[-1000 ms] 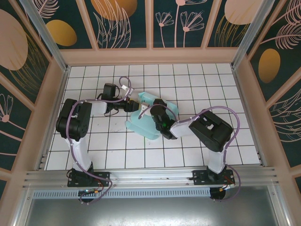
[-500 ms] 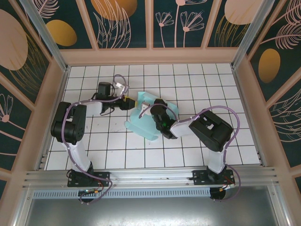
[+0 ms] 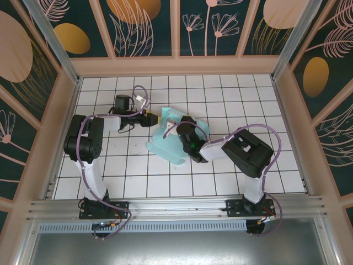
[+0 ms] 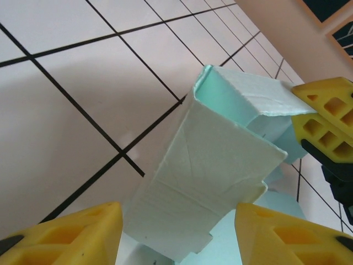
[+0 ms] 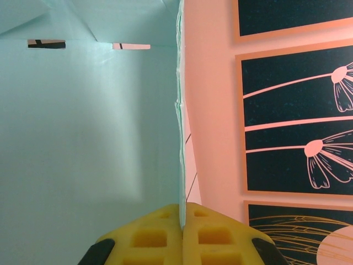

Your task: Fold the paper box

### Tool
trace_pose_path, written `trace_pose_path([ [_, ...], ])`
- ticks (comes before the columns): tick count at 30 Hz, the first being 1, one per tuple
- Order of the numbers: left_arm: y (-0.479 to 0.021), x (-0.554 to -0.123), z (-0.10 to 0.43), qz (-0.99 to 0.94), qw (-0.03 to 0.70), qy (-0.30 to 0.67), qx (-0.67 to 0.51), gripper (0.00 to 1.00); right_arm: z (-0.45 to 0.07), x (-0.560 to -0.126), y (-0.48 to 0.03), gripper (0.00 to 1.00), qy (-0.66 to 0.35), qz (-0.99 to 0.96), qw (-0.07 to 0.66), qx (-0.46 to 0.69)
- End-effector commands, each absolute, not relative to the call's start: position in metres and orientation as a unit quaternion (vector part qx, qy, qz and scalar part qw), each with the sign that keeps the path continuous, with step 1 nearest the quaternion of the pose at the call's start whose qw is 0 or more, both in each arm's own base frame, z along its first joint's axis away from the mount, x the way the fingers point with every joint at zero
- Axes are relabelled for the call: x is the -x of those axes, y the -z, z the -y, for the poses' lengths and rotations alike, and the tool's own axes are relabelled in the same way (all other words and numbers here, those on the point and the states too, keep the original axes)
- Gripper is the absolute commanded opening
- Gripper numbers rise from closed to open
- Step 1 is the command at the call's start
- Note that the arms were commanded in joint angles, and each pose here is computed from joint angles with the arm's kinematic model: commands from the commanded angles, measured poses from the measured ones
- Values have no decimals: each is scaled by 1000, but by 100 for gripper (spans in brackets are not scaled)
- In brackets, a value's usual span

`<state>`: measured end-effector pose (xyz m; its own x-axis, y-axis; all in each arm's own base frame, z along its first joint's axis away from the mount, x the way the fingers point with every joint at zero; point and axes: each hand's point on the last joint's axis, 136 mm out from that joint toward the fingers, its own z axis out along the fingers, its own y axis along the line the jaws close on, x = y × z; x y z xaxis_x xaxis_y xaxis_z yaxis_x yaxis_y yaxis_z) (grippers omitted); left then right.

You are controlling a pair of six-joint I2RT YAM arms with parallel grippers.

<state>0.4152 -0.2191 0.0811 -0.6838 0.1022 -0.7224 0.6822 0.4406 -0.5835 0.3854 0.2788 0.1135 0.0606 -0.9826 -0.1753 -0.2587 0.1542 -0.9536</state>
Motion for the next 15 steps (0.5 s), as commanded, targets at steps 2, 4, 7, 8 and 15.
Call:
trace_pose_path([
  [2, -95, -417, 227, -758, 319, 497, -279, 57, -279, -388, -121, 0, 361, -584, 501, 527],
  [4, -88, -420, 228, -762, 310, 497, -277, 57, -280, -389, -121, 0, 361, -584, 502, 526],
  [7, -82, -421, 228, -766, 301, 497, -275, 57, -282, -390, -122, 0, 359, -585, 502, 526],
  [8, -81, -422, 227, -769, 301, 493, -272, 57, -282, -390, -122, 0, 358, -585, 502, 527],
  [15, -79, -430, 228, -768, 311, 488, -273, 65, -285, -392, -122, 0, 357, -587, 500, 528],
])
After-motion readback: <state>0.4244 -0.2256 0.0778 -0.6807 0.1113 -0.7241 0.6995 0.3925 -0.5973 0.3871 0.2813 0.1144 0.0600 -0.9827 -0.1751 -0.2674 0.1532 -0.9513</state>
